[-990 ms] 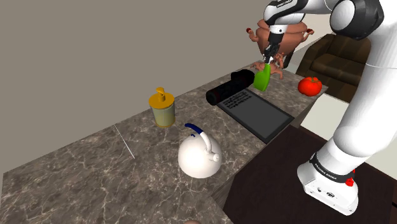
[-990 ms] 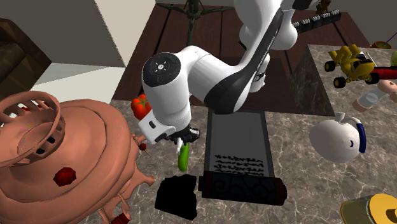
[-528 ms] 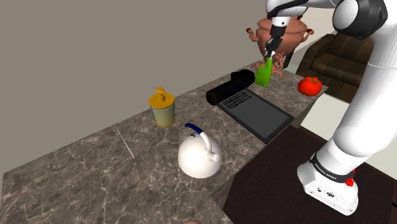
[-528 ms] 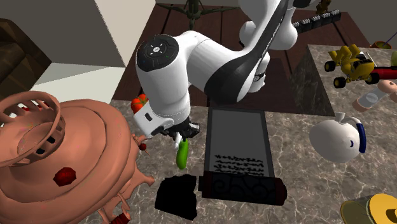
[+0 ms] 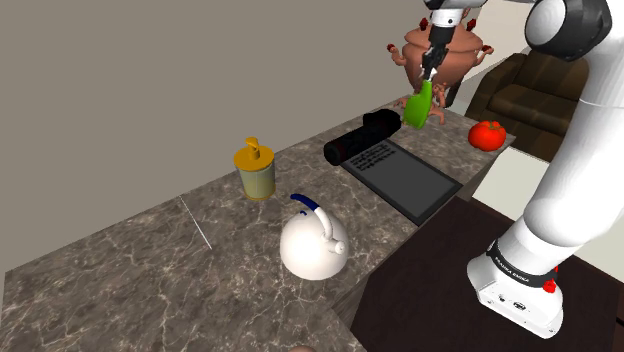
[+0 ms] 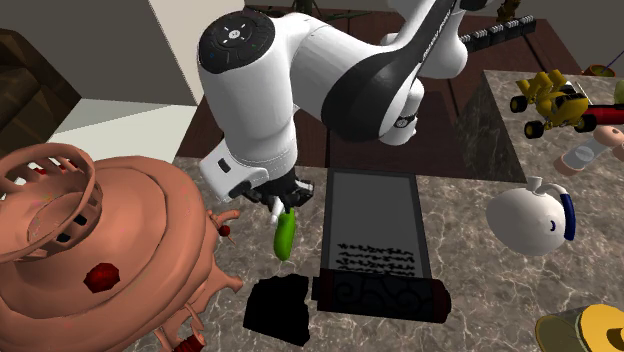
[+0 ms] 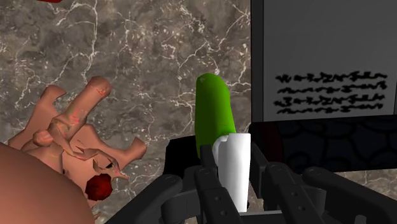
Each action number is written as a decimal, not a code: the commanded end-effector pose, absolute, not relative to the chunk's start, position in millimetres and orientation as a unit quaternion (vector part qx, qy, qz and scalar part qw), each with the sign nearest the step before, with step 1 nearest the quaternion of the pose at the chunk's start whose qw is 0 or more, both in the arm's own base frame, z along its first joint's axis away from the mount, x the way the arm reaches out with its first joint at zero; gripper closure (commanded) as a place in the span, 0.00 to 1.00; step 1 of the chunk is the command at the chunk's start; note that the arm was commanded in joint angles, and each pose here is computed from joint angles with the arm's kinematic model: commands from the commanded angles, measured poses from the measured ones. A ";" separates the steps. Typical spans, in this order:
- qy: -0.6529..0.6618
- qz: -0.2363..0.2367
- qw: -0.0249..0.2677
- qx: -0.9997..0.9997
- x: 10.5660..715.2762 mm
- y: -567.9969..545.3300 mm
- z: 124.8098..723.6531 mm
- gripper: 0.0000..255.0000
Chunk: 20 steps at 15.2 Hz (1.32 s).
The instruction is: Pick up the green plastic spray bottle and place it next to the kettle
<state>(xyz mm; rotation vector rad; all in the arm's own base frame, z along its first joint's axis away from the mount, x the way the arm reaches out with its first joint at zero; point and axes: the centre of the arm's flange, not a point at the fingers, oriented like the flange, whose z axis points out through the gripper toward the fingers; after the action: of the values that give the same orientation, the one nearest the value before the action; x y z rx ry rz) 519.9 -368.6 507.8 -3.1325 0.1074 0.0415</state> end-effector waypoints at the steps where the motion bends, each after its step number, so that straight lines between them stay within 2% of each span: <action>1: 0.034 0.013 0.004 -0.999 520.3 -367.6 518.2 1.00; 20: 0.034 0.013 0.004 -0.999 520.3 -367.6 618.4 1.00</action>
<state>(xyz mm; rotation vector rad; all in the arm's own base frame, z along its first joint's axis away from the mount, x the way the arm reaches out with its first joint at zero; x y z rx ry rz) 521.0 -366.9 611.7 -3.1325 0.1078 0.0415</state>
